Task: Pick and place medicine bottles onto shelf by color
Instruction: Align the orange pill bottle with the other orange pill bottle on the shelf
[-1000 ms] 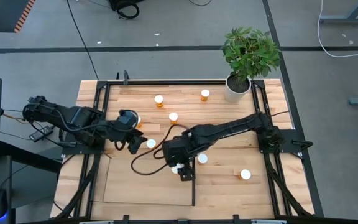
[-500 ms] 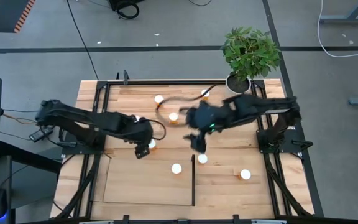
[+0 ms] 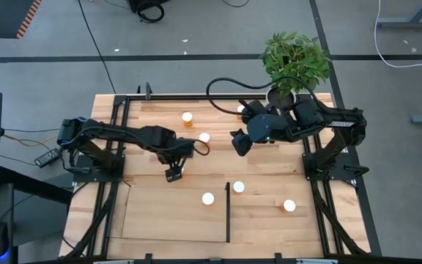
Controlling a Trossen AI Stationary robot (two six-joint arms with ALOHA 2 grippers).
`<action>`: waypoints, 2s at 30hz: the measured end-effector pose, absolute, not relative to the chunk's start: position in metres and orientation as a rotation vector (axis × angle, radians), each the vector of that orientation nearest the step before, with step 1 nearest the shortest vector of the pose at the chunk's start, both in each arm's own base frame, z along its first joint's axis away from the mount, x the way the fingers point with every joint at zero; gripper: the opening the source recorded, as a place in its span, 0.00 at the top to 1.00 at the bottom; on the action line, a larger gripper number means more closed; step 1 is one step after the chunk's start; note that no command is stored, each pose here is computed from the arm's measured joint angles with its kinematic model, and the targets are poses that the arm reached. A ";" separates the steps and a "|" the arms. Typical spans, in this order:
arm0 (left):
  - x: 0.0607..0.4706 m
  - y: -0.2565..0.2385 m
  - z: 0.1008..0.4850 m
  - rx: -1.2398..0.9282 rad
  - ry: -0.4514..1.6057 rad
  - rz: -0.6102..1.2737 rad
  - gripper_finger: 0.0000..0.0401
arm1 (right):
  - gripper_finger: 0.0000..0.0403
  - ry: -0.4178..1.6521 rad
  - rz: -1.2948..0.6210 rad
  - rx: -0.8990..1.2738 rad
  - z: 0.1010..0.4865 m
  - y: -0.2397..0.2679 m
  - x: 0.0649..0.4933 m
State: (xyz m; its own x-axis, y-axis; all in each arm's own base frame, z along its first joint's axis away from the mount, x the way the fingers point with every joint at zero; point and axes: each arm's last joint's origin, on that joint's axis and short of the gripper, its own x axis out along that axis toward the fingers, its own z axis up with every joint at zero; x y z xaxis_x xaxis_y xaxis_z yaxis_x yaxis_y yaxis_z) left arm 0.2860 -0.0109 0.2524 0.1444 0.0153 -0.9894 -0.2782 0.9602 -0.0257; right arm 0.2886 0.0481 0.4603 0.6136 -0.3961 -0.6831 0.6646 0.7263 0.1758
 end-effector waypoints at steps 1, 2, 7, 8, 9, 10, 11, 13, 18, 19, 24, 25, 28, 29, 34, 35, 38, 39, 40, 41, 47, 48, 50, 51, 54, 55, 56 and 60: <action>0.286 -0.012 0.252 -0.195 1.419 0.191 0.19 | 0.26 0.662 -0.641 0.453 0.460 0.048 0.288; 0.286 -0.013 0.252 -0.170 1.419 0.167 0.18 | 0.26 0.663 -0.646 0.462 0.460 0.048 0.288; 0.290 -0.013 0.246 -0.125 1.422 0.132 0.16 | 0.26 0.660 -0.658 0.489 0.459 0.049 0.287; 0.291 -0.013 0.244 -0.122 1.427 0.131 0.16 | 0.26 0.662 -0.660 0.492 0.459 0.050 0.287; 0.292 -0.013 0.242 -0.111 1.437 0.125 0.16 | 0.26 0.666 -0.662 0.493 0.459 0.050 0.286; 0.292 -0.013 0.241 -0.102 1.443 0.118 0.16 | 0.26 0.668 -0.665 0.496 0.459 0.050 0.286; 0.293 -0.013 0.239 -0.091 1.450 0.108 0.16 | 0.26 0.670 -0.669 0.499 0.458 0.050 0.286; 0.296 -0.014 0.234 -0.075 1.461 0.103 0.16 | 0.26 0.678 -0.674 0.498 0.458 0.050 0.285; 0.303 -0.014 0.219 -0.039 1.514 0.087 0.16 | 0.26 0.684 -0.679 0.496 0.457 0.050 0.284; 0.305 -0.014 0.215 -0.033 1.527 0.084 0.16 | 0.26 0.684 -0.679 0.496 0.457 0.050 0.284; 0.310 -0.016 0.204 -0.023 1.547 0.075 0.16 | 0.26 0.686 -0.680 0.495 0.457 0.050 0.284; 0.311 -0.016 0.202 -0.023 1.554 0.074 0.16 | 0.26 0.686 -0.680 0.495 0.457 0.050 0.284; 0.314 -0.016 0.194 -0.016 1.575 0.073 0.16 | 0.26 0.688 -0.679 0.492 0.457 0.050 0.284; 0.315 -0.016 0.192 -0.008 1.582 0.067 0.16 | 0.26 0.688 -0.679 0.491 0.457 0.050 0.284; 0.319 -0.016 0.184 0.001 1.596 0.060 0.16 | 0.26 0.694 -0.680 0.488 0.457 0.050 0.284; 0.320 -0.017 0.183 0.001 1.588 0.058 0.16 | 0.26 0.696 -0.679 0.485 0.456 0.050 0.284; 0.322 -0.016 0.182 0.000 1.572 0.057 0.17 | 0.26 0.700 -0.676 0.485 0.456 0.050 0.284; 0.322 -0.016 0.182 -0.001 1.565 0.057 0.18 | 0.26 0.704 -0.676 0.484 0.456 0.050 0.284; 0.322 -0.016 0.182 -0.001 1.565 0.057 0.19 | 0.26 0.710 -0.678 0.481 0.456 0.050 0.283; 0.322 -0.016 0.182 0.000 1.569 0.057 0.20 | 0.26 0.715 -0.680 0.479 0.455 0.050 0.283; 0.322 -0.017 0.182 0.001 1.569 0.053 0.33 | 0.26 0.737 -0.682 0.471 0.454 0.049 0.281; 0.322 -0.017 0.182 0.000 1.568 0.053 0.36 | 0.26 0.738 -0.681 0.469 0.454 0.049 0.281; 0.322 -0.017 0.182 -0.003 1.570 0.056 0.41 | 0.26 0.740 -0.678 0.461 0.454 0.049 0.281; 0.322 -0.017 0.182 -0.005 1.570 0.059 0.43 | 0.26 0.742 -0.676 0.458 0.454 0.049 0.281; 0.321 -0.017 0.182 -0.017 1.577 0.071 0.48 | 0.26 0.744 -0.673 0.450 0.454 0.049 0.281; 0.320 -0.017 0.182 -0.022 1.585 0.076 0.48 | 0.26 0.745 -0.671 0.447 0.454 0.049 0.281; 0.319 -0.017 0.183 -0.025 1.595 0.077 0.48 | 0.26 0.746 -0.670 0.443 0.454 0.049 0.281; 0.319 -0.017 0.190 -0.027 1.621 0.080 0.43 | 0.26 0.751 -0.663 0.428 0.454 0.049 0.281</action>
